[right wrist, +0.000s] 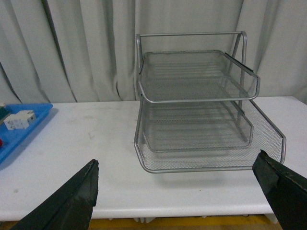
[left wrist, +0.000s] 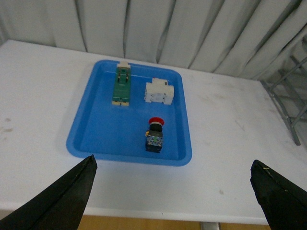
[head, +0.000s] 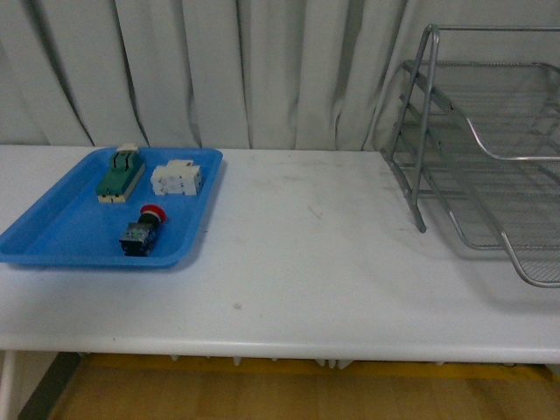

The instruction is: Place button on rack with both arms

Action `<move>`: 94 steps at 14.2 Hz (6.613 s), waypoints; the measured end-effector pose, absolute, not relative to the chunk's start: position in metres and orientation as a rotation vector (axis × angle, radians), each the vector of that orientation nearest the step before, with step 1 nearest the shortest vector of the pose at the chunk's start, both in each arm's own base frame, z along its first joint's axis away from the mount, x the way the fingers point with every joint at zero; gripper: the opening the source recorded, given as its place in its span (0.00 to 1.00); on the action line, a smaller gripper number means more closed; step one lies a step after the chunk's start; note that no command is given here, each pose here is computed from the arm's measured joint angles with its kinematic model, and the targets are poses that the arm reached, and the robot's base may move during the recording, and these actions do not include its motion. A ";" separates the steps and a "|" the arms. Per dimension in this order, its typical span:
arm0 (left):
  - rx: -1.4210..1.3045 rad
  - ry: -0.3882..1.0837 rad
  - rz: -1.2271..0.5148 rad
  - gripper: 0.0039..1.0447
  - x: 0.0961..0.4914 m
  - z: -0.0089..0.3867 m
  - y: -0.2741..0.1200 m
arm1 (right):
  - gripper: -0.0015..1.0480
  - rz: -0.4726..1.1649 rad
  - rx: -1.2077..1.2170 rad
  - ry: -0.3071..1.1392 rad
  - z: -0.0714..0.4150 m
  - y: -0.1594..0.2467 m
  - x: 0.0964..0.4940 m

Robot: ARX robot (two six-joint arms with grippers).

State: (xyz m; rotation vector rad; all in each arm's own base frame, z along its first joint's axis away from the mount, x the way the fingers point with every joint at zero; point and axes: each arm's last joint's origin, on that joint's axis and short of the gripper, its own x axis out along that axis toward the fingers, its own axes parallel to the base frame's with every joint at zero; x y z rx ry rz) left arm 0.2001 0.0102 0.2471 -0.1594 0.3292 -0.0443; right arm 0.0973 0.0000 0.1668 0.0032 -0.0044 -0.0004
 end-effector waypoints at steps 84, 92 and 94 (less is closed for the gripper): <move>0.145 0.491 -0.474 0.34 0.341 0.242 -0.190 | 0.94 -0.003 0.003 -0.003 0.167 0.000 0.097; 0.239 0.699 -0.550 0.34 0.415 0.189 -0.264 | 0.94 -0.003 0.003 -0.003 0.167 0.000 0.097; 0.259 0.744 -0.537 0.34 0.429 0.181 -0.273 | 0.94 -0.003 0.003 -0.003 0.167 0.000 0.097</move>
